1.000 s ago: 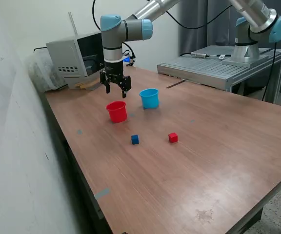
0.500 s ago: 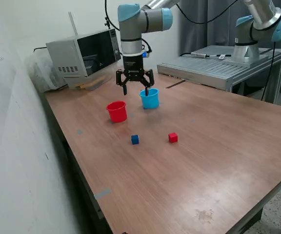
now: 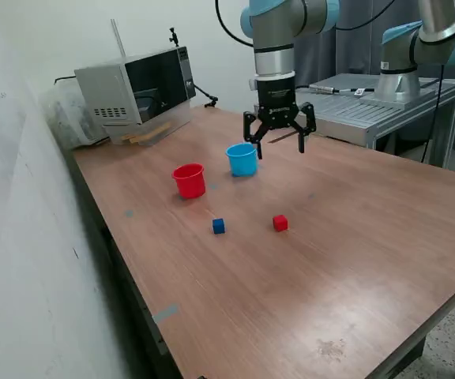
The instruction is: Place red objects in the red bin, and blue objects in the blue bin.
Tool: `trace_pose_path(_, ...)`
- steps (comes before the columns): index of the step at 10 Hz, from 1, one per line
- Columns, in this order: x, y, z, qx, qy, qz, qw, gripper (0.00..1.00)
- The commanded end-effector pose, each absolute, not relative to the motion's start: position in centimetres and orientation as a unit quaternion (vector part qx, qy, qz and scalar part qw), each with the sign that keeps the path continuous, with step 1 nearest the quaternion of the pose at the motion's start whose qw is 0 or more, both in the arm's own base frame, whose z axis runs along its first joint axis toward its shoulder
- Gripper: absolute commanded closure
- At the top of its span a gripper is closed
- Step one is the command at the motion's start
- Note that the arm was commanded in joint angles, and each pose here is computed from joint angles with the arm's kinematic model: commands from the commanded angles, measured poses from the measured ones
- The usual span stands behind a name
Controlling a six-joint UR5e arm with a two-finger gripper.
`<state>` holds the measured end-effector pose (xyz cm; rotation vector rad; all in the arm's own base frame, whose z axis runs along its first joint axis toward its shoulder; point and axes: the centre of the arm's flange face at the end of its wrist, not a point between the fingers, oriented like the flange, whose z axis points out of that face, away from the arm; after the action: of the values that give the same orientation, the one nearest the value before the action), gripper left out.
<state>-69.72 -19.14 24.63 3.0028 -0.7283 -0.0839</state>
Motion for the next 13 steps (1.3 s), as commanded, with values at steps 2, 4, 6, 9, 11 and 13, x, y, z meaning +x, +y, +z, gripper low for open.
trace_pose_path(2,-66.8,-26.4,24.9,0.990,-0.130,-0.023,0.048,0.00)
trace_pose_path(4,-66.9,-27.0,22.8,0.995,-0.086,-0.010,0.049,0.00)
trace_pose_path(6,-68.1,-26.3,20.9,0.995,-0.093,-0.004,0.048,0.00)
trace_pose_path(9,-70.8,-23.0,17.5,0.992,-0.113,-0.008,0.049,0.00)
trace_pose_path(11,-72.3,-21.4,15.9,0.990,-0.127,0.000,0.064,0.00)
trace_pose_path(13,-72.9,-21.7,14.4,0.988,-0.128,0.010,0.083,0.00)
